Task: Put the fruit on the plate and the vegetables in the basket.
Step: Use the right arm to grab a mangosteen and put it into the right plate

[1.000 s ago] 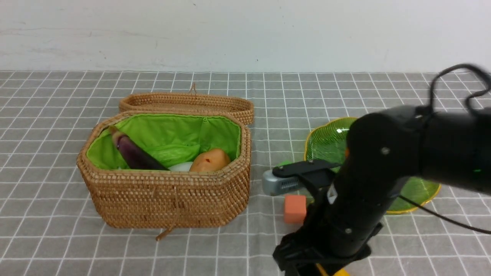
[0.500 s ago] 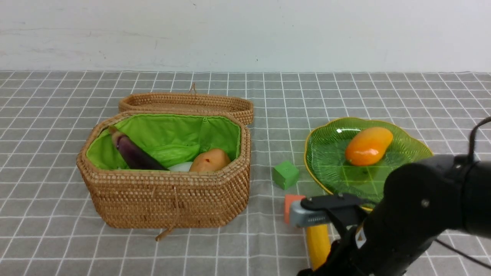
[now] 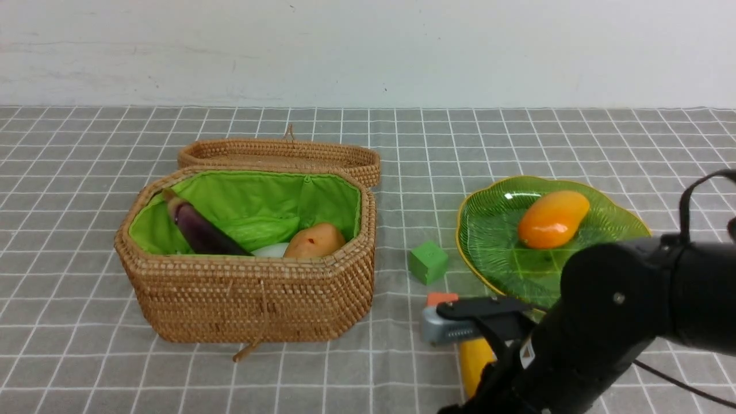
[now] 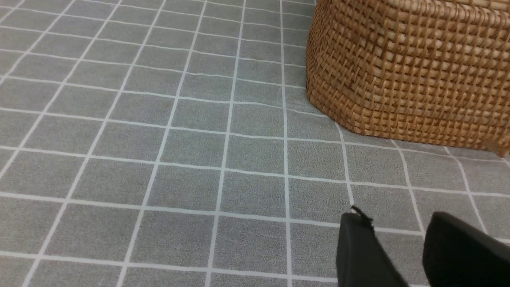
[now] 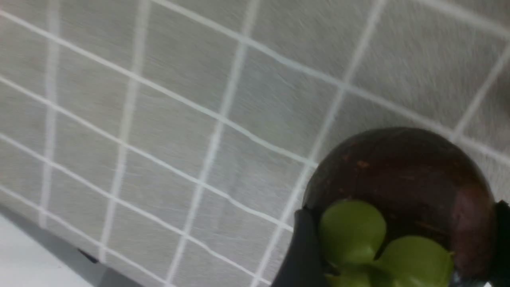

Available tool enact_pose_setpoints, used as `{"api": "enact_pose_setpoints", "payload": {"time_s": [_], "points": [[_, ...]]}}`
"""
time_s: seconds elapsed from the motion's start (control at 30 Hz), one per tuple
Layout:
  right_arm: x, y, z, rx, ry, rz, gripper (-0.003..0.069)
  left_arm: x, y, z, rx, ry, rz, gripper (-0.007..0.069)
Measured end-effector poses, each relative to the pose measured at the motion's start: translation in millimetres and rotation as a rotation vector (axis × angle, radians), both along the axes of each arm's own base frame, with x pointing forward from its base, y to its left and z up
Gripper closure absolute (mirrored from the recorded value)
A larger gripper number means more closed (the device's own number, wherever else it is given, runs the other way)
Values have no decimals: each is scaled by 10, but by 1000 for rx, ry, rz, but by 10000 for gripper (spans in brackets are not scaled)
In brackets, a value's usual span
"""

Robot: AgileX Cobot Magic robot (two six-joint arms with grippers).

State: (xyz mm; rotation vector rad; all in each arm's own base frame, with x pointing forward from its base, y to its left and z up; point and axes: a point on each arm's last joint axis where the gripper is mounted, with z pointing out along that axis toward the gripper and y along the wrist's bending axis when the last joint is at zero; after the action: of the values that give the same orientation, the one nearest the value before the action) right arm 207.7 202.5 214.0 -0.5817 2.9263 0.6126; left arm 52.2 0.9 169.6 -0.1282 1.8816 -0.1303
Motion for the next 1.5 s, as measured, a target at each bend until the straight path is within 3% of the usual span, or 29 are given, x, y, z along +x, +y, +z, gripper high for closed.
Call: {"api": "enact_pose_setpoints", "payload": {"time_s": [0.23, 0.4, 0.5, 0.63, 0.83, 1.1, 1.27, 1.37, 1.5], "points": [[330, 2, 628, 113, -184, 0, 131, 0, 0, 0, 0, 0, 0, 387], [867, -522, 875, 116, -371, -217, 141, 0, 0, 0, 0, 0, 0, 387], [1048, -815, 859, 101, -406, -326, 143, 0, 0, 0, 0, 0, 0, 387], [1373, -1420, 681, 75, -397, -577, 144, 0, 0, 0, 0, 0, 0, 387], [1591, -1738, 285, 59, -270, -776, 146, 0, 0, 0, 0, 0, 0, 387], [1642, -1748, 110, 48, -210, -814, 135, 0, 0, 0, 0, 0, 0, 387], [1599, -1742, 183, 53, -206, -809, 6, 0, 0, 0, 0, 0, 0, 387], [1510, -1723, 305, 60, -190, -791, -20, 0, 0, 0, 0, 0, 0, 387], [1328, -1529, 481, 59, -162, -700, 6, 0, 0, 0, 0, 0, 0, 387]]}}
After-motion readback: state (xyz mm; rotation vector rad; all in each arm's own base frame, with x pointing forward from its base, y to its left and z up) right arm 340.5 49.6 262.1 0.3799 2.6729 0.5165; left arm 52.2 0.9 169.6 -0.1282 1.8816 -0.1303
